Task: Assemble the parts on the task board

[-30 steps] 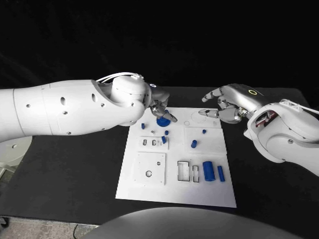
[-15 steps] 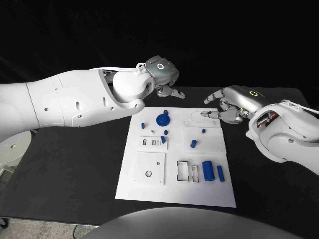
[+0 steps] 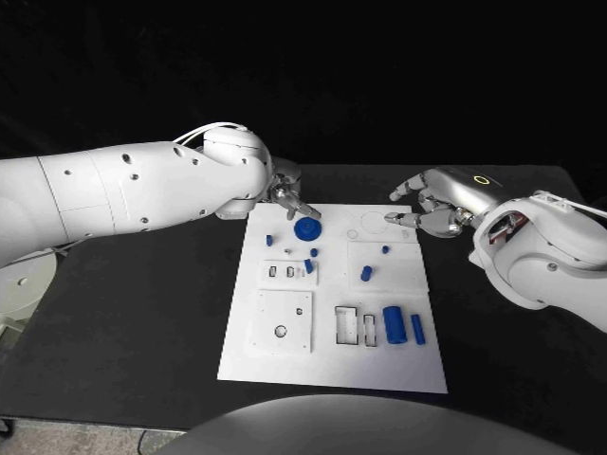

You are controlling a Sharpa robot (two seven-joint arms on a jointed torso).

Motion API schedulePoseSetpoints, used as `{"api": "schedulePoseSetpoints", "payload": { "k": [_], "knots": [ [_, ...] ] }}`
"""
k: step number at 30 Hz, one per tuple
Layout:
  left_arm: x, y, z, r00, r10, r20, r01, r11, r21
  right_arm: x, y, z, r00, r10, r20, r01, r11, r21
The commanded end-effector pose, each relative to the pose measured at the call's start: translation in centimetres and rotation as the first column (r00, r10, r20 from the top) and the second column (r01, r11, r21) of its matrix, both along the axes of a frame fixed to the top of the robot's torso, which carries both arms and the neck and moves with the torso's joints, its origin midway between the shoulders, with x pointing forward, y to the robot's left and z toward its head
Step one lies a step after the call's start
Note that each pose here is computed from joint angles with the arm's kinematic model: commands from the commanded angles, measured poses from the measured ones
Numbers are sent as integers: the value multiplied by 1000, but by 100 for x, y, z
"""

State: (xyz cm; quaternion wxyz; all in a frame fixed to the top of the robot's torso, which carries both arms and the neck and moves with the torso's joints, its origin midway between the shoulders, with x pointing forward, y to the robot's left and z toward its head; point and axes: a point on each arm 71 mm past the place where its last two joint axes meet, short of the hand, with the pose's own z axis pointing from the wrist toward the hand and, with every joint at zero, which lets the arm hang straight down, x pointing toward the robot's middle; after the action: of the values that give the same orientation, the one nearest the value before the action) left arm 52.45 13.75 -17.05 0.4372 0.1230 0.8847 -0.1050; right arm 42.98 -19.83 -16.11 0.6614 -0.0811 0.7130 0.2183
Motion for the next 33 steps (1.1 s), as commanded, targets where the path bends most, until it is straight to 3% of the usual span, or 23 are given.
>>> {"api": "schedulePoseSetpoints", "payload": {
  "k": [1, 9, 15, 24, 33],
  "knots": [
    [-121, 45, -109, 976, 3, -219, 8, 999, 45, -1, -3, -17, 1000, 0, -15, 0, 1000, -7],
    [-204, 96, -121, 976, -35, -214, 67, 988, 141, 0, -4, -35, 1000, 1, -21, -1, 1000, -9],
    [-249, 120, -135, 966, -26, -256, 57, 992, 112, 1, 1, -41, 1000, 2, -24, -2, 1000, -11],
    [-294, 166, -135, 968, -29, -251, 60, 991, 116, 4, 8, -49, 1000, 2, -31, -3, 1000, -12],
    [-411, 95, -189, 967, -58, -246, 87, 990, 108, 5, 19, -54, 999, 3, -36, -3, 1000, -15]
  ]
}}
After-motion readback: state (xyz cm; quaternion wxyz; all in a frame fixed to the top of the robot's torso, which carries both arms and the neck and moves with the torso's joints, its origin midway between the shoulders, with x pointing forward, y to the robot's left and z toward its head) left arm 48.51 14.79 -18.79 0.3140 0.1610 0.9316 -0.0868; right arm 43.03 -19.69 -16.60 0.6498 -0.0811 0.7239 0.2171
